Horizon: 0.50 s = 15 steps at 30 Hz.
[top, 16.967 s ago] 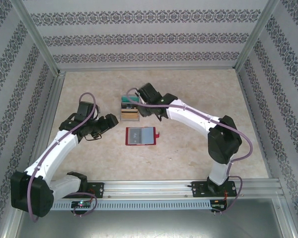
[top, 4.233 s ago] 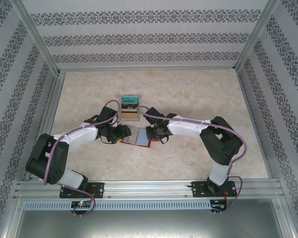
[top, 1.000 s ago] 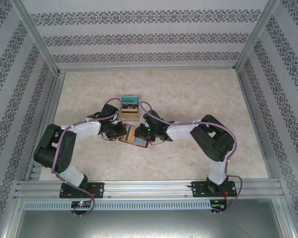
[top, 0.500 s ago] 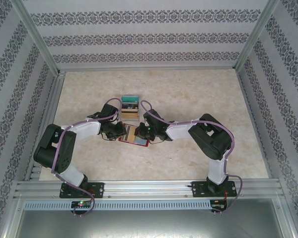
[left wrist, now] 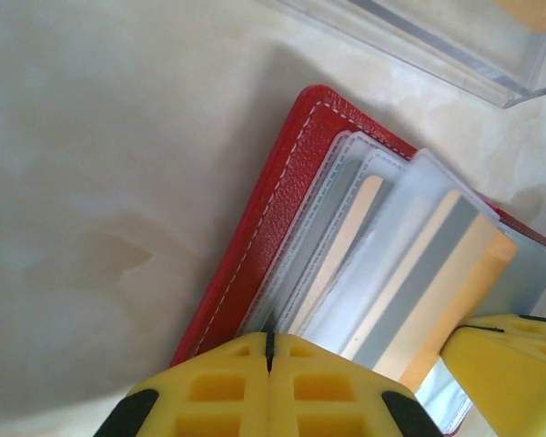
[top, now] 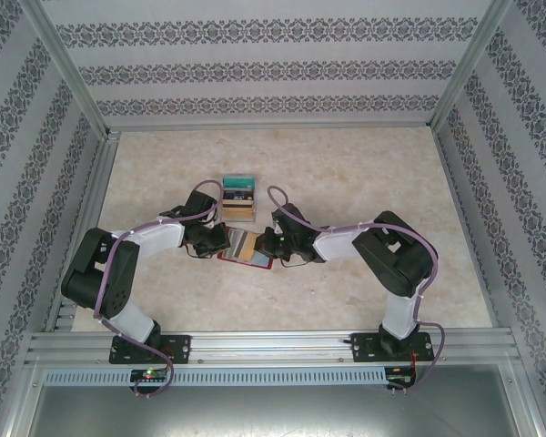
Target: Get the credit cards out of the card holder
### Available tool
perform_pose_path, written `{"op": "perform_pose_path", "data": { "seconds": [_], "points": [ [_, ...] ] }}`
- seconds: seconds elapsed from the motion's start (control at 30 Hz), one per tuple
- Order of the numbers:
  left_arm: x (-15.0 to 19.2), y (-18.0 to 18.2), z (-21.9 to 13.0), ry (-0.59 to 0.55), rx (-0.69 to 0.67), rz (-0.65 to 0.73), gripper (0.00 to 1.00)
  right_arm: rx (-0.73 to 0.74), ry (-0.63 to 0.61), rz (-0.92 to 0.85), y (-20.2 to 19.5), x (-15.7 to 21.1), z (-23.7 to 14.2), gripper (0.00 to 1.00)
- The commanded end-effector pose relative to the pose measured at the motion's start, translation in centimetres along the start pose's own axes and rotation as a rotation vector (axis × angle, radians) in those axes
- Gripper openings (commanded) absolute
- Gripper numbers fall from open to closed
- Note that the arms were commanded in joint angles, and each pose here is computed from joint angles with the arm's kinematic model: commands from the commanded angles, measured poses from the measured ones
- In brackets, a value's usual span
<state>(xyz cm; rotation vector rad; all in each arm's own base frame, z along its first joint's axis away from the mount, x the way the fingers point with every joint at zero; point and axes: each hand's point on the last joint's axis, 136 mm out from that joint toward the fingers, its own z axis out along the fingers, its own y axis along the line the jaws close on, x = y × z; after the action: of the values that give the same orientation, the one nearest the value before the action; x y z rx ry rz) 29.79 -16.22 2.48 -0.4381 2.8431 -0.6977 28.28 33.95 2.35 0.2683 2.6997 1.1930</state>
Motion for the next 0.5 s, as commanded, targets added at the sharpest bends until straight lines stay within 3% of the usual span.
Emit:
{"op": "perform_pose_path", "data": {
  "seconds": [0.0,0.33,0.47],
  "points": [
    [0.7,2.1,-0.1,0.023,-0.086,-0.04,0.06,0.031,-0.004,0.007,-1.3,0.1,-0.6,0.0],
    [-0.4,-1.5,-2.2,-0.026,0.038,0.017,0.17,0.007,0.007,-0.005,-0.5,0.0,-0.1,0.0],
    [-0.5,-2.9,-2.2,-0.03,0.078,0.04,0.15,-0.018,0.009,-0.01,0.3,0.0,0.1,0.12]
  ]
}}
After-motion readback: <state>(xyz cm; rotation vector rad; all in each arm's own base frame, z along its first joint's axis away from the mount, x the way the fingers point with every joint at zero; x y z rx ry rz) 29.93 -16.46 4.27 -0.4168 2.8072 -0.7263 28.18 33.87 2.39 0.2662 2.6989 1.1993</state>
